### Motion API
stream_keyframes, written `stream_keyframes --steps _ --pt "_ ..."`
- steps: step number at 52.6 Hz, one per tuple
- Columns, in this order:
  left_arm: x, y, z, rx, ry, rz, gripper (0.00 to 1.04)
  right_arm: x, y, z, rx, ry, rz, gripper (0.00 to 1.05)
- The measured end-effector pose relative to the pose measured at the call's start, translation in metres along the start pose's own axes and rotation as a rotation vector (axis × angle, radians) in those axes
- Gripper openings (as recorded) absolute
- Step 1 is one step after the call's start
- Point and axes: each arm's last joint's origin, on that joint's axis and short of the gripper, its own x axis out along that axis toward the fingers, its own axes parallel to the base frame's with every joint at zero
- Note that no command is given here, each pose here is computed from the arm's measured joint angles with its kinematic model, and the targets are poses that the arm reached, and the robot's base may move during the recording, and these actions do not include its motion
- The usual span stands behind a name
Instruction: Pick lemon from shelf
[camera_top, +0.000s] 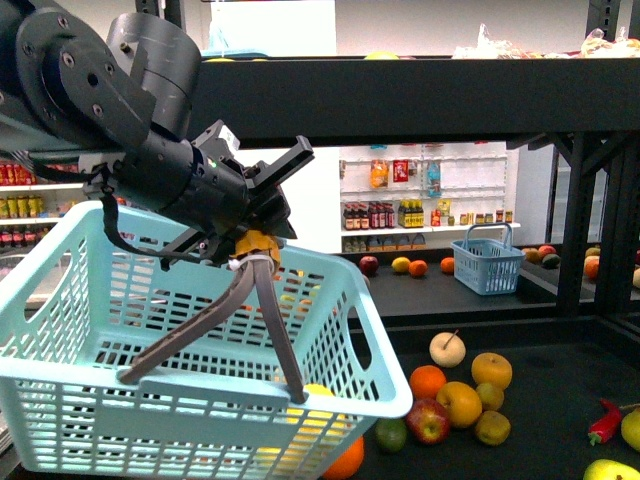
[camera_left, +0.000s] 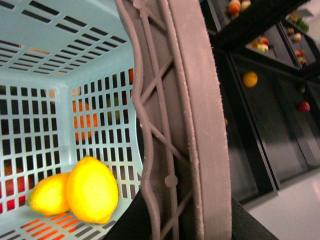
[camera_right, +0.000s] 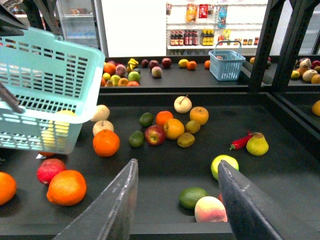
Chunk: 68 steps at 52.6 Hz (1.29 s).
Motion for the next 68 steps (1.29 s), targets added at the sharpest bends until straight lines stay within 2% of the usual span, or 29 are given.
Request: stream_keyframes --steps 7,11,13,20,34,43,54,68 --pt "0.0 0.003 0.003 -0.007 -0.053 0.007 0.16 0.0 0.0 0.0 0.0 0.0 0.0 0.74" --pt "-0.001 0.005 0.008 -0.06 -0.093 0.012 0.16 0.0 0.0 0.0 0.0 0.0 0.002 0.94" --pt "-0.002 0.008 0.01 -0.097 -0.119 0.032 0.16 0.0 0.0 0.0 0.0 0.0 0.001 0.98" --pt "-0.015 0.038 0.027 -0.256 -0.245 0.194 0.16 0.0 0.0 0.0 0.0 0.0 0.0 0.97" --pt "-0.056 0.078 0.052 -0.438 -0.457 0.379 0.15 0.0 0.0 0.0 0.0 0.0 0.0 0.97" --pt "-0.087 0.087 0.056 -0.543 -0.574 0.423 0.15 0.0 0.0 0.0 0.0 0.0 0.0 0.97" --pt "-0.118 0.106 0.051 -0.67 -0.694 0.449 0.15 0.0 0.0 0.0 0.0 0.0 0.0 0.97" --pt "-0.149 0.144 0.048 -0.761 -0.805 0.45 0.15 0.0 0.0 0.0 0.0 0.0 0.0 0.97"
